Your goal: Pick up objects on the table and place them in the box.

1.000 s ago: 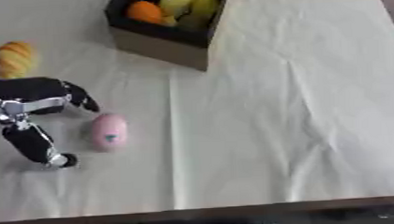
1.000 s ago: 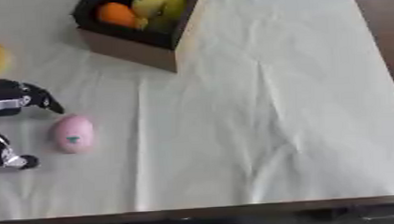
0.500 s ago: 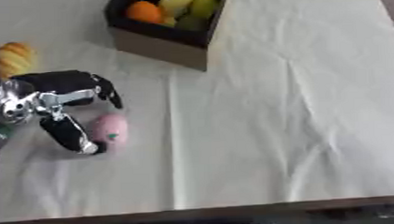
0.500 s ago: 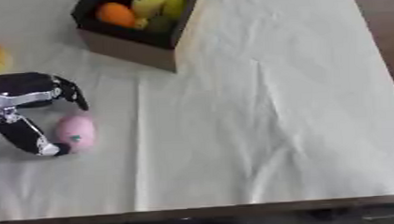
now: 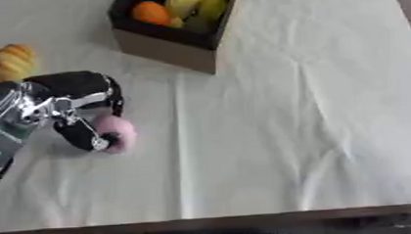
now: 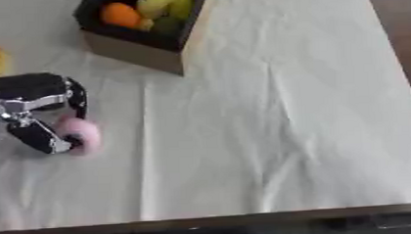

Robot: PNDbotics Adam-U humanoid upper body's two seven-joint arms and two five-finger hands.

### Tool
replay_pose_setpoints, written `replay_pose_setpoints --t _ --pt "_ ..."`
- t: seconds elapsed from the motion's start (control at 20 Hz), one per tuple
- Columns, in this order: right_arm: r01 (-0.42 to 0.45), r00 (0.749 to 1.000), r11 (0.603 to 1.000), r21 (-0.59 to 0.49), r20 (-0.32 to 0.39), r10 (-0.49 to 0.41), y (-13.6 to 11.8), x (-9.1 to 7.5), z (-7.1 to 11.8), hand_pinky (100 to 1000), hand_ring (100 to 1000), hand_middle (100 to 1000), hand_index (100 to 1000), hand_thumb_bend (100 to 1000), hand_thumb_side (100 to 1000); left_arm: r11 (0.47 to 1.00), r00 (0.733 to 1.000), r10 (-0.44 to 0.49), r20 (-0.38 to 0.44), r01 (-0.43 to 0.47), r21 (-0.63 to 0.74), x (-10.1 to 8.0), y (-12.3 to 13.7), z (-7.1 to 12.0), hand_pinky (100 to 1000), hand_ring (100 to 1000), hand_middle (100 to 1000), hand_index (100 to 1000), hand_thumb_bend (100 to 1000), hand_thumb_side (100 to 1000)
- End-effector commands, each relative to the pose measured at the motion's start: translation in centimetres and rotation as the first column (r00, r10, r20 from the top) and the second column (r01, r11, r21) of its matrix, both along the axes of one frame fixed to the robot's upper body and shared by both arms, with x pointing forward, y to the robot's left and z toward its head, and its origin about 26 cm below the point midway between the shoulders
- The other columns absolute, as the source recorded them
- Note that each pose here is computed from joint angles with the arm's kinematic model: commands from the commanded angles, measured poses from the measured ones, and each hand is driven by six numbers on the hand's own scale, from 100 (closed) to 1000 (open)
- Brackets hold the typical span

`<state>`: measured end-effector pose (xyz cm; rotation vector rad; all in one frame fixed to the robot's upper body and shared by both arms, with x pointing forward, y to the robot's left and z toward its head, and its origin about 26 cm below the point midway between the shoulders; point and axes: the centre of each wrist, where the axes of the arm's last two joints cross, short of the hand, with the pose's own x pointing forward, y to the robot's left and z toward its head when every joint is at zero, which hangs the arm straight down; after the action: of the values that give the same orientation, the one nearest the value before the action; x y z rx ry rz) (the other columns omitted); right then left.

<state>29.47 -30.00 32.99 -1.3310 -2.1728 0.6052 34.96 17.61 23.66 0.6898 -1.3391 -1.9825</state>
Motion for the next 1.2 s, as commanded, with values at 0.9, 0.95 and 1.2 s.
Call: replay_pose_setpoints --t 0.9,0.95,1.2 --pt "-0.003 0.998 1.0 -0.018 0.064 0.005 0.0 -0.7 1.6 822 717 670 781 100 588 0.965 0.902 0.185 0.391 -0.091 -0.246 7.0 -5.6 13.6 680 710 643 577 238 100" --pt "-0.005 0.998 1.0 -0.017 0.065 0.006 0.1 -0.7 1.7 822 717 670 781 100 588 0.965 0.903 0.192 0.384 -0.102 -0.242 7.9 -5.9 13.0 680 710 643 579 238 100" --pt "-0.016 0.998 1.0 -0.012 0.067 0.017 0.3 -0.6 1.7 822 716 668 780 100 596 0.961 0.9 0.236 0.366 -0.16 -0.226 11.0 -7.1 9.7 721 762 710 721 334 100"
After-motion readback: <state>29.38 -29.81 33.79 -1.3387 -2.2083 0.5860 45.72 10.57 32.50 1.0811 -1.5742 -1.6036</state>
